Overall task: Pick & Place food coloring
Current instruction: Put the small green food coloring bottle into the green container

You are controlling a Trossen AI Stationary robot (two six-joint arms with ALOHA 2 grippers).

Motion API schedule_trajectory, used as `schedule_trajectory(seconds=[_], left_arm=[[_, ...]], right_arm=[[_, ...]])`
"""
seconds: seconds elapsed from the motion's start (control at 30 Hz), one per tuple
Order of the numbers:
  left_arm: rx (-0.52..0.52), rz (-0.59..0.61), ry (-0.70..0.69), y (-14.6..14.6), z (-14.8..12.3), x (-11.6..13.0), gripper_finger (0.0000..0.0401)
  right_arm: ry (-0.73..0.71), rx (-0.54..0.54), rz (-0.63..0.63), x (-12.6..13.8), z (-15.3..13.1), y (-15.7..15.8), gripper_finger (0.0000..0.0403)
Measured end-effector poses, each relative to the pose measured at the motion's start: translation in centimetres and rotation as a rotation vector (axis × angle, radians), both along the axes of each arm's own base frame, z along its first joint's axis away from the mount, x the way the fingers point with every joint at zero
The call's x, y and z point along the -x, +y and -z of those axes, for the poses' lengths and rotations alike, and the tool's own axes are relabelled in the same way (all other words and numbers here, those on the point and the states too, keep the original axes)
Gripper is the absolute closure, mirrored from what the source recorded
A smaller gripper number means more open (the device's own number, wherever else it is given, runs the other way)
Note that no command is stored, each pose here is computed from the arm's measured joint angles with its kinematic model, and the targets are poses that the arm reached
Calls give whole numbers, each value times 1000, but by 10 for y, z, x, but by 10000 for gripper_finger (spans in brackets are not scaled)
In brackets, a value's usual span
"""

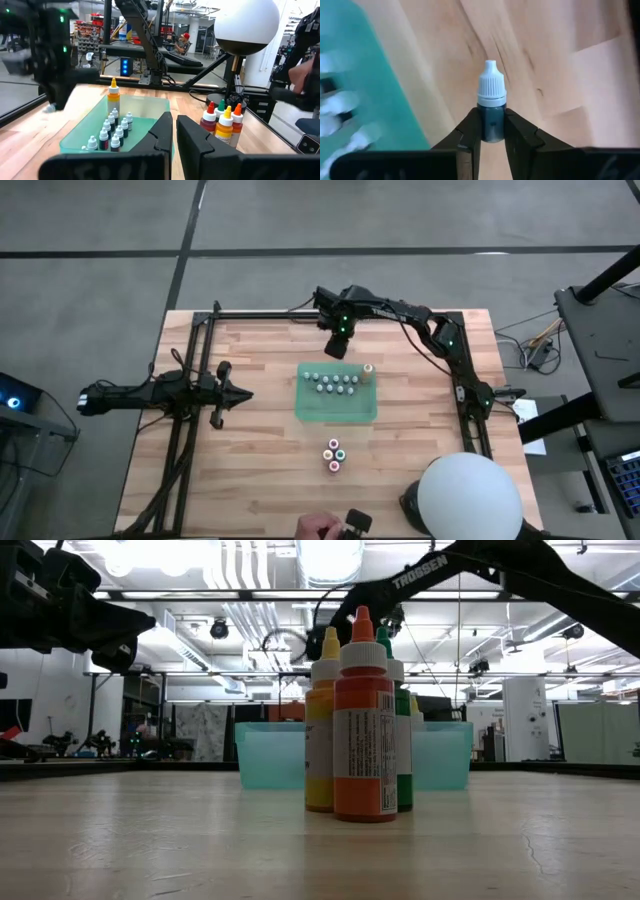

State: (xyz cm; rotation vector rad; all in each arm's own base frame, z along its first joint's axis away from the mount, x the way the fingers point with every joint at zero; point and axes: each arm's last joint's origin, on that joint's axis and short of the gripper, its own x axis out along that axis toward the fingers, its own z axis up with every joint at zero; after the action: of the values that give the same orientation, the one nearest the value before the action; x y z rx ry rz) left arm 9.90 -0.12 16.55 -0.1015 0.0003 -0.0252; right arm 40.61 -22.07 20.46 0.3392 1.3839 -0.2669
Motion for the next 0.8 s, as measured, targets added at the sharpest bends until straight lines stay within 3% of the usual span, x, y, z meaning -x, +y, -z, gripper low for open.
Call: schedule_trajectory(seconds=[0.23, 0.43, 0.8], left_arm=[[0, 0, -1, 0, 0, 0, 401], [0, 0, 0, 0, 0, 0, 401], [0, 0, 0, 0, 0, 0, 401]], right_arm=[[-187, -28, -128, 2, -63, 7, 346], [-319, 14, -182, 10, -113, 20, 346], [-416, 85, -316, 25, -164, 57, 346]])
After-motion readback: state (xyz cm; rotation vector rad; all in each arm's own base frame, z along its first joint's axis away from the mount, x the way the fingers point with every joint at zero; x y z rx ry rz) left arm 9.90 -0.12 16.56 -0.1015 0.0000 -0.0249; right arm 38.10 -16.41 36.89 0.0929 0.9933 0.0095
